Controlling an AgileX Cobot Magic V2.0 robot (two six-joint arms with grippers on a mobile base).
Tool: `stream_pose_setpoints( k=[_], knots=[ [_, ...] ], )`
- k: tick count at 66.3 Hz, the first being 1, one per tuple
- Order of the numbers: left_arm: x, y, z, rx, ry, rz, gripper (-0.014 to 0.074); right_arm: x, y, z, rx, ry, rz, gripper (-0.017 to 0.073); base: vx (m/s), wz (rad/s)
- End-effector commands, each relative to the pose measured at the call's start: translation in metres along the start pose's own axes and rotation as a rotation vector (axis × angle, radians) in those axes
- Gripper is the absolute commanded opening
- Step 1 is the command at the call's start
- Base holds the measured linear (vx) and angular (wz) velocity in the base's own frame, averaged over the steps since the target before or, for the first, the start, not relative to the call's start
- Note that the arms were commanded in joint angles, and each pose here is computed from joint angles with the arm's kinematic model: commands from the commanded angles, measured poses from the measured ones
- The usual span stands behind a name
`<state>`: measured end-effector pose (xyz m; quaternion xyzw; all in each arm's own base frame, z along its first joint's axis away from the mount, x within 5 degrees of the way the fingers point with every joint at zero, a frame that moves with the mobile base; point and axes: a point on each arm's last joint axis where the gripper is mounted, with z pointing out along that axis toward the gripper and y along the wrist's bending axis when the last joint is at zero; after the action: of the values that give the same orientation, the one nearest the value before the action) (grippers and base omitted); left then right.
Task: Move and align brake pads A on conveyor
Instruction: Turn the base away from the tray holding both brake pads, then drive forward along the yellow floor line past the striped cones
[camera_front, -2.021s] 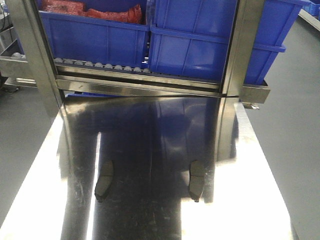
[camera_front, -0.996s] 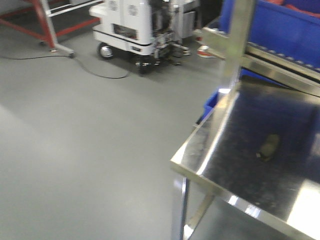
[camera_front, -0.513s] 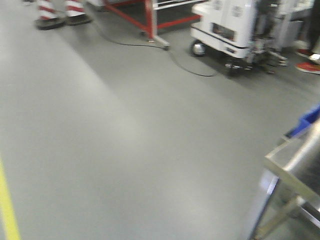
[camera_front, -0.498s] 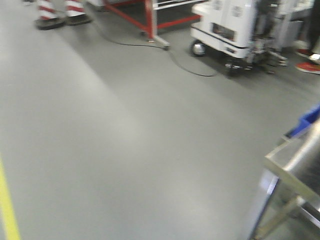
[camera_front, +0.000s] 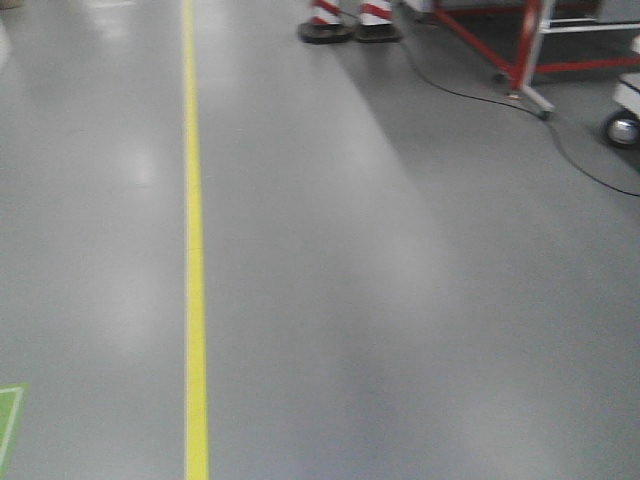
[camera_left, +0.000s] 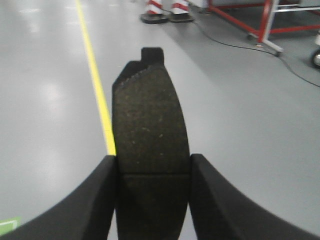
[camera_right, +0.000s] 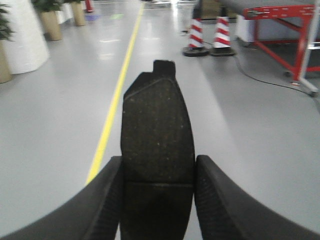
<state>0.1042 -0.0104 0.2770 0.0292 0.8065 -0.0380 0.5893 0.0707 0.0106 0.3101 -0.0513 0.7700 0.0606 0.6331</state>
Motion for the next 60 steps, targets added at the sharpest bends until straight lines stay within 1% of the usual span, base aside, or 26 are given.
stream_pose_setpoints(
  k=[1,14,32,47,60],
  knots=[
    [-0.018,-0.0009,-0.003,0.008,-0.119,-0.009,-0.0006,-0.0176,0.001,-0.0032,-0.008,-0.121,-0.012,-0.0004,-0.04,0.68],
    [-0.018,-0.0009,-0.003,0.008,-0.119,-0.009,-0.0006,-0.0176,0.001,-0.0032,-0.008,-0.121,-0.012,-0.0004,0.01,0.55],
    [-0.018,-0.0009,-0.003,0.008,-0.119,-0.009,-0.0006,-0.0176,0.001,-0.0032,-0.008,-0.121,-0.012,-0.0004,0.13,0.32],
    [-0.018,-0.0009,-0.003,0.008,-0.119,-0.009,-0.0006,-0.0176,0.001,-0.0032,-0.008,-0.121,-0.012,-0.0004,0.26,0.23],
    [-0.018,-0.0009,-0.003,0.008,-0.119,-0.009,-0.0006,-0.0176,0.001,-0.0032,-0.008,-0.121,-0.012,-0.0004,0.39,0.02]
  ],
)
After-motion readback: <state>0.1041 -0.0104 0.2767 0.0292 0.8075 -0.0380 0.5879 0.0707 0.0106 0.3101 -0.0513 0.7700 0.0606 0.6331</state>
